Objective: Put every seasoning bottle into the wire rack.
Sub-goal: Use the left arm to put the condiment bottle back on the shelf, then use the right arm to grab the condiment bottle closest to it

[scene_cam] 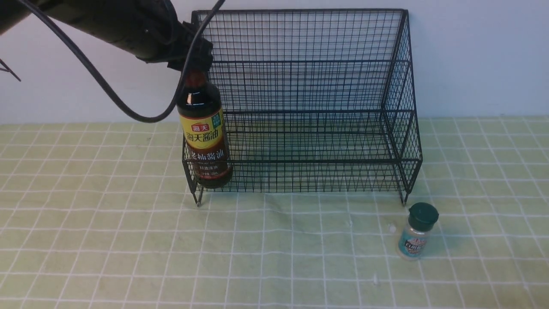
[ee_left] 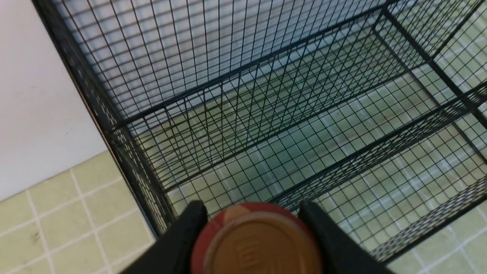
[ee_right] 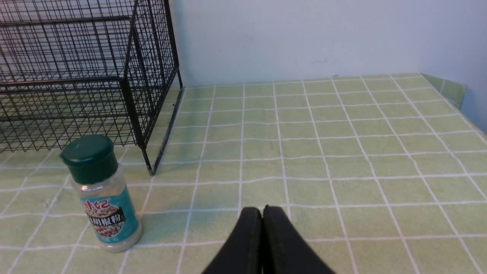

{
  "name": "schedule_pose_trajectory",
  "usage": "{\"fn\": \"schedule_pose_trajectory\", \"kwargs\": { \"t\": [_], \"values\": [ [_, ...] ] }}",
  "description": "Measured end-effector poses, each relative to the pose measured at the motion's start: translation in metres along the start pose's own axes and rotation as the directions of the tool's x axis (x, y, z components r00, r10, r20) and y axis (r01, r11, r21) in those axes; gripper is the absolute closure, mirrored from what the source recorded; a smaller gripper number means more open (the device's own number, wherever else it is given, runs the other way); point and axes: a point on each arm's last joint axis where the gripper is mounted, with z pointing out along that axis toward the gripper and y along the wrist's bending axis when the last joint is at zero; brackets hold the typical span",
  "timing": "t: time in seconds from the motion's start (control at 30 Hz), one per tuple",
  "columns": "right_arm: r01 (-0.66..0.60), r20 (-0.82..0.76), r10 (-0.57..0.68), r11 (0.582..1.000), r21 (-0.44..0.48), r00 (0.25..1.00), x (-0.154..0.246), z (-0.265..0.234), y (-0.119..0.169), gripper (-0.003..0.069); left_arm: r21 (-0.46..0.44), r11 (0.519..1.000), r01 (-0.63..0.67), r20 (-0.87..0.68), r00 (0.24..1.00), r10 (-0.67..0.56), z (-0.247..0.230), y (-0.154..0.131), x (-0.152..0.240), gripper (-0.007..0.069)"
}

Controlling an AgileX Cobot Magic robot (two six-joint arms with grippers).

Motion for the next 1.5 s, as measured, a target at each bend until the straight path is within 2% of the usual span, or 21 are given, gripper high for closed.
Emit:
{"fn": "schedule_pose_trajectory", "kwargs": {
  "t": [0.17, 0.23, 0.4, 0.53, 0.6, 0.67, 0.73, 0.83, 0.87, 0.97, 1.0, 1.13, 1.17, 1.3, 1.5],
  "values": [
    [0.000, 0.000, 0.000, 1.000, 0.000, 1.000, 0.000, 0.000, 0.000, 0.0673, 0.004, 1.000, 0.000, -0.007, 1.000, 0.000, 0.001, 0.000, 0.000, 0.0347],
    [0.000, 0.000, 0.000, 1.000, 0.000, 1.000, 0.000, 0.000, 0.000, 0.0673, 0.005, 1.000, 0.007, 0.006, 1.000, -0.008, 0.002, 0.000, -0.001, 0.0307],
    [0.000, 0.000, 0.000, 1.000, 0.000, 1.000, 0.000, 0.000, 0.000, 0.0673, 0.003, 1.000, 0.012, 0.030, 0.999, -0.012, -0.004, -0.001, -0.005, 0.0137],
    [0.000, 0.000, 0.000, 1.000, 0.000, 1.000, 0.000, 0.000, 0.000, 0.0673, -0.003, 1.000, 0.001, 0.071, 0.997, -0.001, -0.023, -0.006, -0.010, 0.0099],
    [0.000, 0.000, 0.000, 1.000, 0.000, 1.000, 0.000, 0.000, 0.000, 0.0673, -0.010, 1.000, -0.001, 0.106, 0.994, 0.002, -0.040, -0.011, -0.015, 0.0116],
    [0.000, 0.000, 0.000, 1.000, 0.000, 1.000, 0.000, 0.000, 0.000, 0.0673, -0.012, 1.000, 0.013, 0.147, 0.989, -0.011, -0.063, -0.017, -0.019, 0.0173],
    [0.000, 0.000, 0.000, 1.000, 0.000, 1.000, 0.000, 0.000, 0.000, 0.0673, -0.014, 0.999, 0.037, 0.183, 0.983, -0.034, -0.091, -0.026, -0.022, 0.0263],
    [0.000, 0.000, 0.000, 1.000, 0.000, 1.000, 0.000, 0.000, 0.000, 0.0673, -0.028, 0.999, 0.041, 0.222, 0.974, -0.034, -0.139, -0.040, -0.019, 0.0480],
    [0.000, 0.000, 0.000, 1.000, 0.000, 1.000, 0.000, 0.000, 0.000, 0.0673, -0.034, 0.999, 0.036, 0.235, 0.972, -0.027, -0.148, -0.043, -0.018, 0.0531],
    [0.000, 0.000, 0.000, 1.000, 0.000, 1.000, 0.000, 0.000, 0.000, 0.0673, -0.063, 0.998, 0.018, 0.298, 0.955, 0.001, -0.188, -0.056, -0.003, 0.0615],
    [0.000, 0.000, 0.000, 1.000, 0.000, 1.000, 0.000, 0.000, 0.000, 0.0673, -0.066, 0.998, 0.016, 0.312, 0.950, 0.005, -0.194, -0.058, -0.002, 0.0617],
    [0.000, 0.000, 0.000, 1.000, 0.000, 1.000, 0.000, 0.000, 0.000, 0.0673, -0.085, 0.996, 0.027, 0.391, 0.920, 0.008, -0.230, -0.075, 0.048, 0.0631],
    [0.000, 0.000, 0.000, 1.000, 0.000, 1.000, 0.000, 0.000, 0.000, 0.0673, -0.083, 0.996, 0.030, 0.380, 0.925, 0.003, -0.227, -0.074, 0.050, 0.0631],
    [0.000, 0.000, 0.000, 1.000, 0.000, 1.000, 0.000, 0.000, 0.000, 0.0673, -0.086, 0.994, 0.064, 0.441, 0.897, -0.020, -0.237, -0.085, 0.113, 0.0631],
    [0.000, 0.000, 0.000, 1.000, 0.000, 1.000, 0.000, 0.000, 0.000, 0.0673, -0.081, 0.993, 0.089, 0.409, 0.911, -0.048, -0.224, -0.090, 0.177, 0.0631]
  ]
}}
